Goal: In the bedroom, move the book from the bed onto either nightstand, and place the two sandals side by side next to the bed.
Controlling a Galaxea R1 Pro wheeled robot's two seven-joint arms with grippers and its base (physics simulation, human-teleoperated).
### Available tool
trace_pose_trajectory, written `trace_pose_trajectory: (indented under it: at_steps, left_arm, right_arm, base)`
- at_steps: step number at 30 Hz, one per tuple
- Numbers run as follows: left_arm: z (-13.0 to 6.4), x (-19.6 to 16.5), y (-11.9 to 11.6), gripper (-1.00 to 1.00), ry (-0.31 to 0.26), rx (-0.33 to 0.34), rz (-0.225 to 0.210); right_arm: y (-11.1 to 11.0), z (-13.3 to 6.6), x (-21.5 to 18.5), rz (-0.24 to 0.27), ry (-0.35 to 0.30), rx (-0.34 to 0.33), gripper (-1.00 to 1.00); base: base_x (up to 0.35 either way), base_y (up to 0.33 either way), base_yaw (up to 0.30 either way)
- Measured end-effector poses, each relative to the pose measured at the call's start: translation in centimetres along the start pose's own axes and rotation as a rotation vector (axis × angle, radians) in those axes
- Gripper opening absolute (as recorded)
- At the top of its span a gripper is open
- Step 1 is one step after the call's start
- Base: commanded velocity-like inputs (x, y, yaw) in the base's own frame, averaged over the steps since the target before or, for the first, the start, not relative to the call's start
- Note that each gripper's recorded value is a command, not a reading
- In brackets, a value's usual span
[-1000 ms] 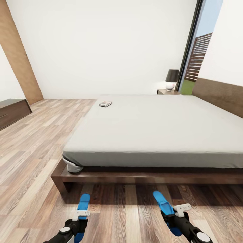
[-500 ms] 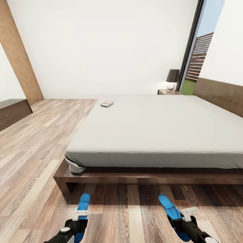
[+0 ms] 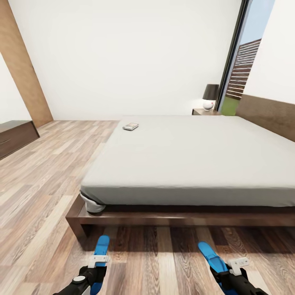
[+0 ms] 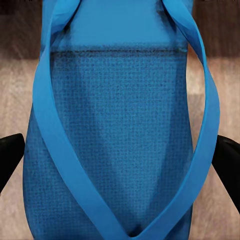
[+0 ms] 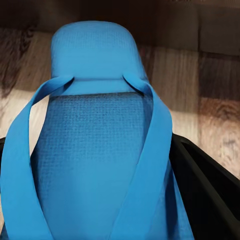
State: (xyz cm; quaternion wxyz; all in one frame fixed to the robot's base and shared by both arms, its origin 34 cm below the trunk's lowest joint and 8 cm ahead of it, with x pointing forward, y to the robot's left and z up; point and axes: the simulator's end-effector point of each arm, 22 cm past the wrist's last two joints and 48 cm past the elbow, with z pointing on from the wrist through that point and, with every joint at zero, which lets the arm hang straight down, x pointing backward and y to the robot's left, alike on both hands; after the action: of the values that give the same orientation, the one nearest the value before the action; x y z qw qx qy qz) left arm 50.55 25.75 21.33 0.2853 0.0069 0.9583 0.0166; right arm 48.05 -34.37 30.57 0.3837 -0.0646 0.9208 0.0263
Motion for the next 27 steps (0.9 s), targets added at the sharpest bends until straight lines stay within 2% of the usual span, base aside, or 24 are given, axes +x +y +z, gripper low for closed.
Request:
trace_pose_trajectory:
  at_steps: [20,27]
  left_arm:
    - [0.0,0.0,-0.2,-1.00,0.000,0.003,0.002]
    - [0.5,1.2,-0.3,-1.00,0.023,0.004,0.002]
  right_arm:
    - [0.0,0.0,0.1,0.001,0.003,-0.002,-1.00]
    - [0.0,0.4,1.2,0.003,0.026,-0.004,-1.00]
  base:
    - [0.031,0.000,0.000]
    - [0.000,0.000,0.000]
